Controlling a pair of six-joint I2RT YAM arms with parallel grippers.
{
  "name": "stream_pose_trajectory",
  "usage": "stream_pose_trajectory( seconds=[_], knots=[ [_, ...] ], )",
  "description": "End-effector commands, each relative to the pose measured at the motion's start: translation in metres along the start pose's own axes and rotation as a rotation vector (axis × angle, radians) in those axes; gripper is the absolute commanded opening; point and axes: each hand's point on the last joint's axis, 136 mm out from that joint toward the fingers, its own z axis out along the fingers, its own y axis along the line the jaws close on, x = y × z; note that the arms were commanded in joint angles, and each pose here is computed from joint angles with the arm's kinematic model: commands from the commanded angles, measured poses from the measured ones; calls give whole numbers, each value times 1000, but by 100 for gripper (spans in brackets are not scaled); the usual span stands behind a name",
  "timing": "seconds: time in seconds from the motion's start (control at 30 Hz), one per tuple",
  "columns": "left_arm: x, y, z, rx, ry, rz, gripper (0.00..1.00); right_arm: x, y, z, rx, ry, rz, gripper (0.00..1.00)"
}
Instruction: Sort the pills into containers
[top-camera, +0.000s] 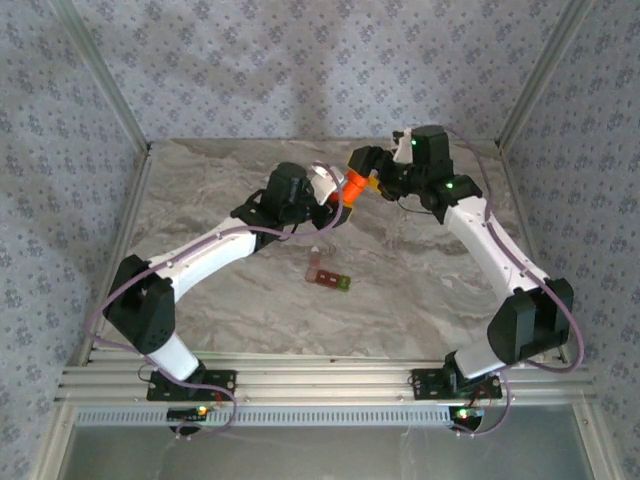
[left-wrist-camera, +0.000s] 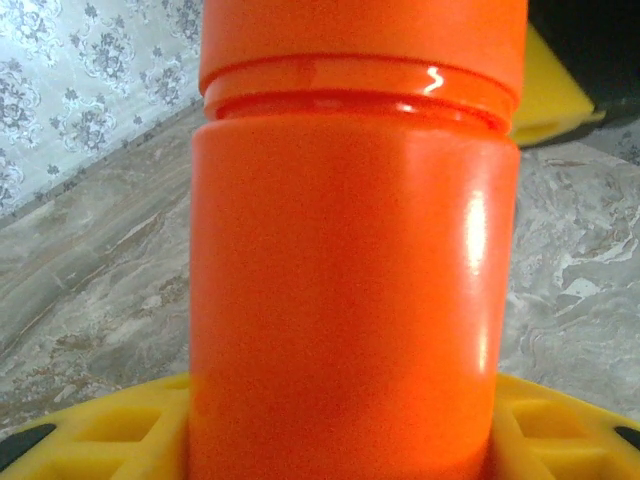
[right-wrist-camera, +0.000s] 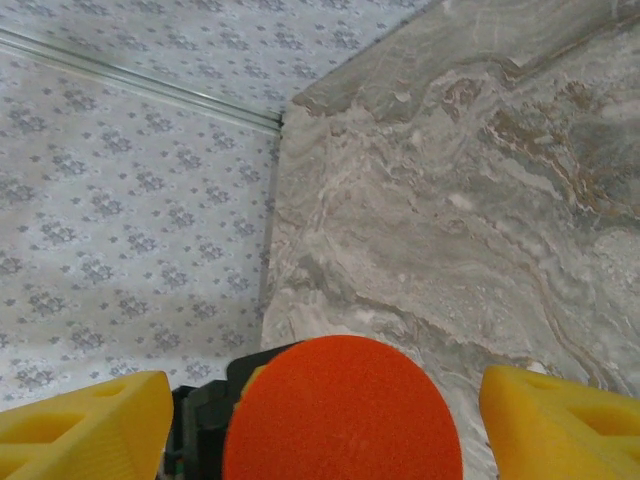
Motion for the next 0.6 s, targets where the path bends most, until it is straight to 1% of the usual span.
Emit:
stream_pose_trajectory(
  seconds=[0.0,0.07,0.23,0.33,0.4,0.47,0.57],
  knots=[
    [-25,-2,-6,-5,-59,37,0,4,-1,5,29,11,16,79],
    [-25,-1,-6,-7,-58,35,0,8,-1,7,25,22,13,74],
    [-26,0,-6,-10,-66,27,0,11,-3,7,25,29,8,49],
    [-26,-1,-7,-7,-73,13,0,12,-5,4,16,39,-1,42],
    [-26,-3,-8,9,-79,1,0,6,-7,1,7,22,-18,40],
    [-27,-5,-10,33,-91,-20,0,-5,-5,-6,-23,-8,-70,39],
    [-31,-9,-16,85,-116,-70,0,-25,6,-18,-128,-67,-181,42]
  ],
)
